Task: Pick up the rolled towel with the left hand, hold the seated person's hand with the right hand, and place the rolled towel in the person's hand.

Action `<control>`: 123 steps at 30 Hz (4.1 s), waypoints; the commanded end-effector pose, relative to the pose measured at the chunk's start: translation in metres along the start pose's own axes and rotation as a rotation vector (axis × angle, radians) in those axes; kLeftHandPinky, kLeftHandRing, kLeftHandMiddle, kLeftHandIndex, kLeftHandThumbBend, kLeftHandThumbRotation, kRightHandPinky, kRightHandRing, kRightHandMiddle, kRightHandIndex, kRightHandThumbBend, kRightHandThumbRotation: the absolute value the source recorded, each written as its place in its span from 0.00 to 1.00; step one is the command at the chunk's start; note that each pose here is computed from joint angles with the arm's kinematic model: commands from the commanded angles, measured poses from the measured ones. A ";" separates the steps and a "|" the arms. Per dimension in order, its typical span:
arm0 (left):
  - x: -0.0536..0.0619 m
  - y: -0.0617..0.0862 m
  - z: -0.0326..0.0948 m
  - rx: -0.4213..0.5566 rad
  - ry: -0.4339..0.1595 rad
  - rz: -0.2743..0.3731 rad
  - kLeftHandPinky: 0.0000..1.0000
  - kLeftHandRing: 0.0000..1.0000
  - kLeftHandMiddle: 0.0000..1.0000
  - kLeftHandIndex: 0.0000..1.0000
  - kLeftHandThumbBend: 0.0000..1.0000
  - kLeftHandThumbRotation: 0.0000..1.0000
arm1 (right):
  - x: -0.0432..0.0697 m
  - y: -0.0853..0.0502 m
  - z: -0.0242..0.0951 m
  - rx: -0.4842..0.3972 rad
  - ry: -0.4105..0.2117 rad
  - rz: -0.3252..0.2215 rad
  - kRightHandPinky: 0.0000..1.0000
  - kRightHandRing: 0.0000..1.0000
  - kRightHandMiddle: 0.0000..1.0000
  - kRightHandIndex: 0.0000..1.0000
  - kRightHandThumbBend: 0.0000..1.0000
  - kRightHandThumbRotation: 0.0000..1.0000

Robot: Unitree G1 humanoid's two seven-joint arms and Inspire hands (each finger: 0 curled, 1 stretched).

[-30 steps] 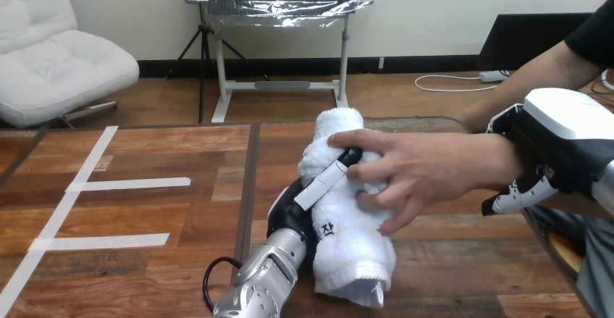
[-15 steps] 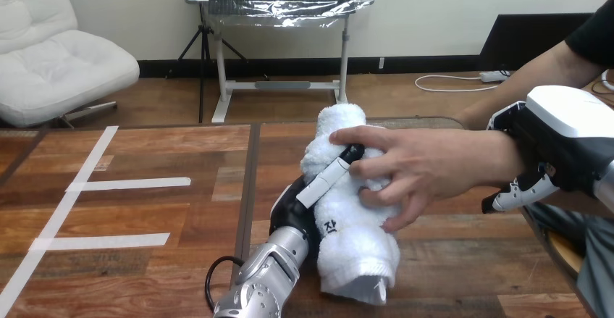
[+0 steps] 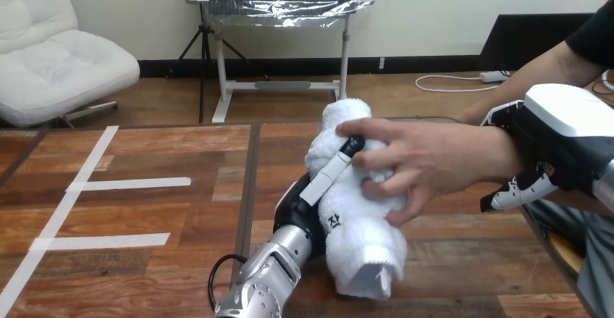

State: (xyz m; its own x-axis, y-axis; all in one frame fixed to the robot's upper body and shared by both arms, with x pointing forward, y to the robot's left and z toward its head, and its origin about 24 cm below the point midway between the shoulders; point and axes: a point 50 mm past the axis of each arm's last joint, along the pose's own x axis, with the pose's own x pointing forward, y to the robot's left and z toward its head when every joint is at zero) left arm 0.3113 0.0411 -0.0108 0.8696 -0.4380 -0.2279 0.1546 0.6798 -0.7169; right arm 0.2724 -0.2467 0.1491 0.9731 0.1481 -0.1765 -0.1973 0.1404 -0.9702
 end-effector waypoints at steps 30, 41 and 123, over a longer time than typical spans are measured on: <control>0.023 -0.171 0.020 -0.112 -0.173 -0.642 0.42 0.51 0.62 0.67 0.78 0.34 | 0.003 -0.015 0.019 -0.072 -0.055 -0.098 0.52 0.63 0.69 0.68 0.90 0.00; 0.024 -0.165 0.024 -0.115 -0.176 -0.624 0.43 0.52 0.62 0.68 0.77 0.34 | 0.004 -0.015 0.020 -0.081 -0.042 -0.097 0.55 0.64 0.70 0.69 0.89 0.00; -0.068 -0.006 0.060 0.287 -0.485 -0.296 0.68 0.75 0.83 0.88 0.72 0.43 | -0.023 0.019 0.071 0.349 -0.244 -0.676 0.65 0.85 0.86 0.75 0.53 0.00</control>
State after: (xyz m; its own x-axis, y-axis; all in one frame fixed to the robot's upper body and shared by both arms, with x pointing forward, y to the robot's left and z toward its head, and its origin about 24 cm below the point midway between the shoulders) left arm 0.2803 0.1098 0.0323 0.8794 -0.4162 0.2311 0.4755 0.7449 -0.4680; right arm 0.2371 -0.1983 0.1336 0.9205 0.0760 0.3833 0.3015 0.4859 -0.8204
